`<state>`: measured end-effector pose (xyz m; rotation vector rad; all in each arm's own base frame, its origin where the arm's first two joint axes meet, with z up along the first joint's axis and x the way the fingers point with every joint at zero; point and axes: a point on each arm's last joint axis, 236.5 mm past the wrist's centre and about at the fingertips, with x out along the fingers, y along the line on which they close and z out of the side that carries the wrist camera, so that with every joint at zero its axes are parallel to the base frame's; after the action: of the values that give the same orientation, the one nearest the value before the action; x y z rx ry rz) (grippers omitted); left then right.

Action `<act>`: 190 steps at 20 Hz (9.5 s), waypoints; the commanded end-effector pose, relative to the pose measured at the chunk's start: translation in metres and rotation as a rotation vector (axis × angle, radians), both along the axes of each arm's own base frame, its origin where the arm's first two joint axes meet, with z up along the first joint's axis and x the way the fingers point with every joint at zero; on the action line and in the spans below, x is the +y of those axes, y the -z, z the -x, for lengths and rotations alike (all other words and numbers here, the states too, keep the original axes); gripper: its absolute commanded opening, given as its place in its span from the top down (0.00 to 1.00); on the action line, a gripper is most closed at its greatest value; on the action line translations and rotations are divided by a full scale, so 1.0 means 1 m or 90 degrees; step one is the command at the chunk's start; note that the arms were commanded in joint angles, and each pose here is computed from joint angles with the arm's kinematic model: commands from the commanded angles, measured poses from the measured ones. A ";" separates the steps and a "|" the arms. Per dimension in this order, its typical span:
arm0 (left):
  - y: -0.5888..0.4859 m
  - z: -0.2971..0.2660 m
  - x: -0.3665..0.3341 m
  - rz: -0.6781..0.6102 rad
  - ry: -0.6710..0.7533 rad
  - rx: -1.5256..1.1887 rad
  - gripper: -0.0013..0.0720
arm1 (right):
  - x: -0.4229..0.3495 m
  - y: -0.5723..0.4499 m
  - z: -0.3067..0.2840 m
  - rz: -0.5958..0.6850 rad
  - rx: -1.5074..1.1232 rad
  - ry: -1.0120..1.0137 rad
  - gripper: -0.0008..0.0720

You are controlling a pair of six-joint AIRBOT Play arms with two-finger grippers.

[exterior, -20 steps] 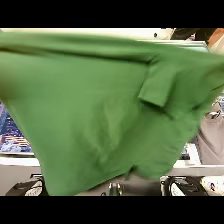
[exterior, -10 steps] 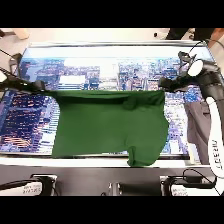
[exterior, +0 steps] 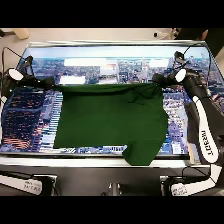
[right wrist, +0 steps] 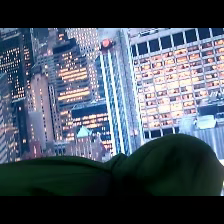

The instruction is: Fold the shirts.

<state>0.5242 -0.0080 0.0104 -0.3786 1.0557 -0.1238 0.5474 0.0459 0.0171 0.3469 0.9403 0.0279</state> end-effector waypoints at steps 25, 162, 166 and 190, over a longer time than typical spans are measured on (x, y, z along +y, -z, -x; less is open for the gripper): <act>0.115 0.306 -0.009 0.092 0.054 0.439 0.23 | -0.038 0.067 0.308 -0.084 0.500 -0.030 0.36; -0.201 0.091 -0.141 0.043 0.245 -0.227 0.95 | -0.273 -0.087 0.379 -0.151 0.415 0.548 0.96; -0.201 0.091 -0.141 0.043 0.245 -0.227 0.95 | -0.245 -0.020 0.428 -0.152 0.560 0.531 0.43; -0.029 0.110 -0.090 -0.222 0.158 0.105 0.05 | -0.017 -0.032 0.163 0.034 0.385 -0.061 0.07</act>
<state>0.4144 -0.0986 0.0426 0.0670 1.2597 -0.1351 0.3897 0.0223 0.0554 0.2571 1.5103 -0.0221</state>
